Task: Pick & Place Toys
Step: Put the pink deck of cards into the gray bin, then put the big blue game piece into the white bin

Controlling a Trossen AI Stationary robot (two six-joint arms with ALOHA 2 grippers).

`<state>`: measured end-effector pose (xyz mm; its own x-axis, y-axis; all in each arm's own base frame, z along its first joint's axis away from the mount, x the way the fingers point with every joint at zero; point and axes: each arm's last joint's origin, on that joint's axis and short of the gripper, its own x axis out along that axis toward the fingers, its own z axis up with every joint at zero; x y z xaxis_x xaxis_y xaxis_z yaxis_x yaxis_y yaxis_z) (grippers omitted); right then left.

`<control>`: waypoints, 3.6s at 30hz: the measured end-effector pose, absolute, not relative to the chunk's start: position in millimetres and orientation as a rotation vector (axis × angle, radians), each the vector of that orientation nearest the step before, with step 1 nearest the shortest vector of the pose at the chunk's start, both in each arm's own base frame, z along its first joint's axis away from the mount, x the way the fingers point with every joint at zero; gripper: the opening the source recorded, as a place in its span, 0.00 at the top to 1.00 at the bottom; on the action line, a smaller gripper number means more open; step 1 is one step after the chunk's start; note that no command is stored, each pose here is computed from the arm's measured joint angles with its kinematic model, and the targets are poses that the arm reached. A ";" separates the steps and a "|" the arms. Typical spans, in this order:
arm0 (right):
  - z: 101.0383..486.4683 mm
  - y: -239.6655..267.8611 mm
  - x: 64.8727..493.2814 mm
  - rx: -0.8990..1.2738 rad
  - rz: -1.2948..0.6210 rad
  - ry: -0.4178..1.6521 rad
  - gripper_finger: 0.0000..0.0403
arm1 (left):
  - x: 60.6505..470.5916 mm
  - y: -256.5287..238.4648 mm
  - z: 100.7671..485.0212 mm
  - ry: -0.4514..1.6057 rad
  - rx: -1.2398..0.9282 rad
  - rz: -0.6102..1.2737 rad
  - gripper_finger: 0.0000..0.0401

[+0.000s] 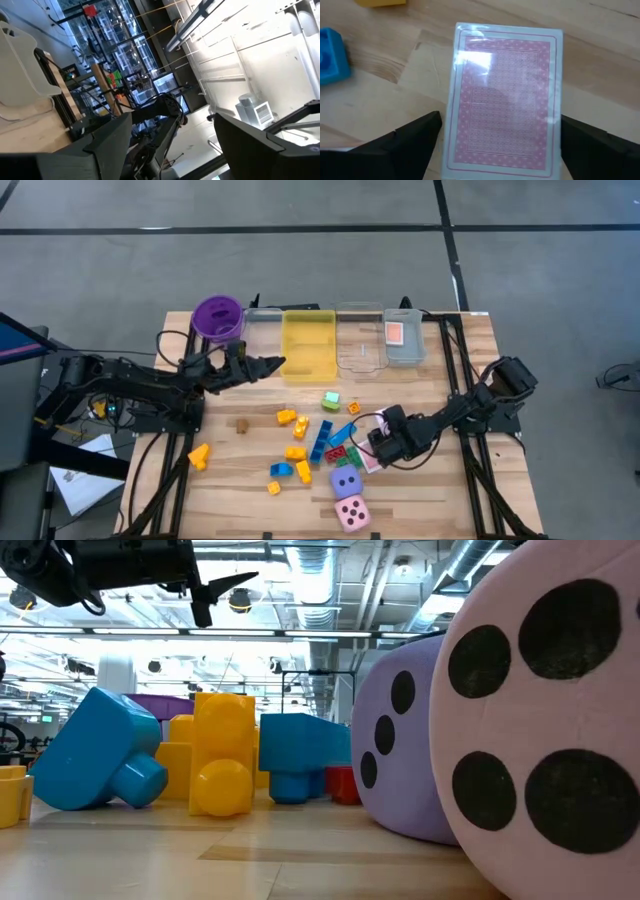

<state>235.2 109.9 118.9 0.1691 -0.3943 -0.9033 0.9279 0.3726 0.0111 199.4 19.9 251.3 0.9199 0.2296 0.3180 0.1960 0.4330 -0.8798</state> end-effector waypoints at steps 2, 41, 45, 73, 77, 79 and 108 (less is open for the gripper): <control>119.2 108.9 236.2 0.690 -1.058 0.975 0.15 | 199.5 18.9 251.3 -0.422 -1.134 0.017 0.31; 315.0 -75.6 289.3 0.514 -1.568 0.818 0.23 | 199.3 17.0 253.1 -0.391 -1.168 -0.078 0.31; 313.3 -117.8 277.7 0.525 -1.600 0.917 0.23 | 199.4 14.7 253.3 -0.346 -1.156 -0.146 0.31; 310.9 -122.0 288.5 0.486 -1.302 1.087 0.03 | 199.2 14.9 253.9 -0.362 -1.047 -0.119 0.31; 314.1 -73.8 320.3 0.326 -1.059 0.998 0.04 | 198.9 17.6 253.9 -0.411 -1.060 -0.038 0.31; 317.1 -48.2 334.1 0.234 -0.914 0.953 0.04 | 198.7 18.7 253.8 -0.433 -1.065 -0.002 0.31; 262.9 60.9 253.1 0.002 0.246 0.429 0.05 | 216.0 16.4 347.1 -0.595 -0.930 0.081 0.31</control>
<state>253.1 60.9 262.9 0.8802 0.2362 -0.4117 -0.2352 0.9704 0.0539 216.0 16.4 347.1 0.8371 0.3155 0.4469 0.1841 0.6068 -0.7732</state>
